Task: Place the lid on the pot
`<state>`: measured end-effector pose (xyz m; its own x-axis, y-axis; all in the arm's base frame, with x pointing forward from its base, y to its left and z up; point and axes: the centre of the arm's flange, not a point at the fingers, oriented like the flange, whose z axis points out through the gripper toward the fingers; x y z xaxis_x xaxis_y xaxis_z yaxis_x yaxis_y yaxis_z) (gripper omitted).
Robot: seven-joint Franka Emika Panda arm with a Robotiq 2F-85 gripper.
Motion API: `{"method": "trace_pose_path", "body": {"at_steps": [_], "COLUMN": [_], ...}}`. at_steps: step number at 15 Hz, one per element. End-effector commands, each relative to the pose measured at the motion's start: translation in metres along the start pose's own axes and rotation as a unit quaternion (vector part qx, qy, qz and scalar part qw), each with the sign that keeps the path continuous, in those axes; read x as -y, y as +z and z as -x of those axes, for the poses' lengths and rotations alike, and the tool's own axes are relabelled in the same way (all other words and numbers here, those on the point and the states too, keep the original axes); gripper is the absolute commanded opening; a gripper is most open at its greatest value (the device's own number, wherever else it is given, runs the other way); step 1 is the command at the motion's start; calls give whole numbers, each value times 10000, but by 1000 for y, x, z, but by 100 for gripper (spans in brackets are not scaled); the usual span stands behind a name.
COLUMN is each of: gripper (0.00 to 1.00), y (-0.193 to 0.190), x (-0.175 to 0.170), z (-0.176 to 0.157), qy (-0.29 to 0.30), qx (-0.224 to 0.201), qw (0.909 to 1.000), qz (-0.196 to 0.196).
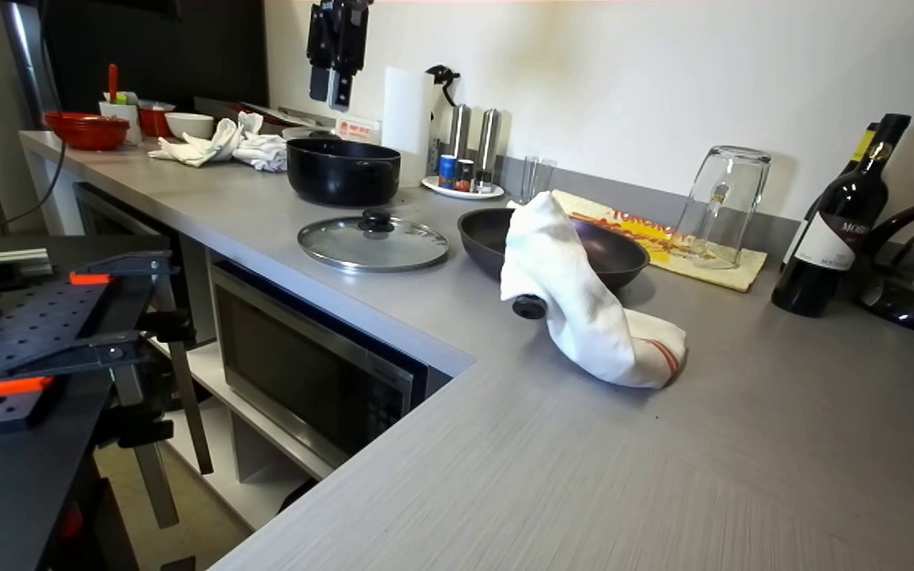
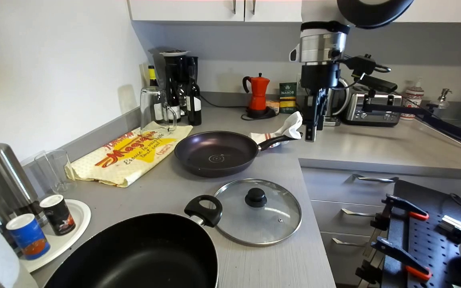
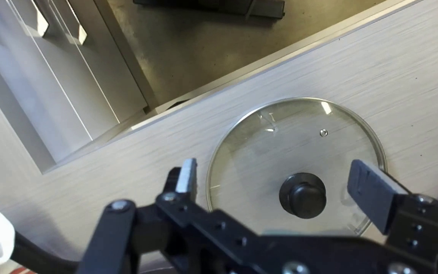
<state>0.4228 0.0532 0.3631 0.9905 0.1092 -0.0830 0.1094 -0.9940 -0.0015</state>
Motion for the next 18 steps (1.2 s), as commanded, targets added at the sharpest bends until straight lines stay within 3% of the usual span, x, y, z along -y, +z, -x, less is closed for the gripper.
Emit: {"method": "trace_pose_path", "body": {"at_steps": [1,7,18], "gripper": [100,100,100], "y": [21,55,102], "x": [18,44,90], "z": [-9,-38,-91], "qy": [-349,-762,-1345], "qx": [-337,-625,-518], "qw": [9987,9948,9892], "qz": [182,269,275]}}
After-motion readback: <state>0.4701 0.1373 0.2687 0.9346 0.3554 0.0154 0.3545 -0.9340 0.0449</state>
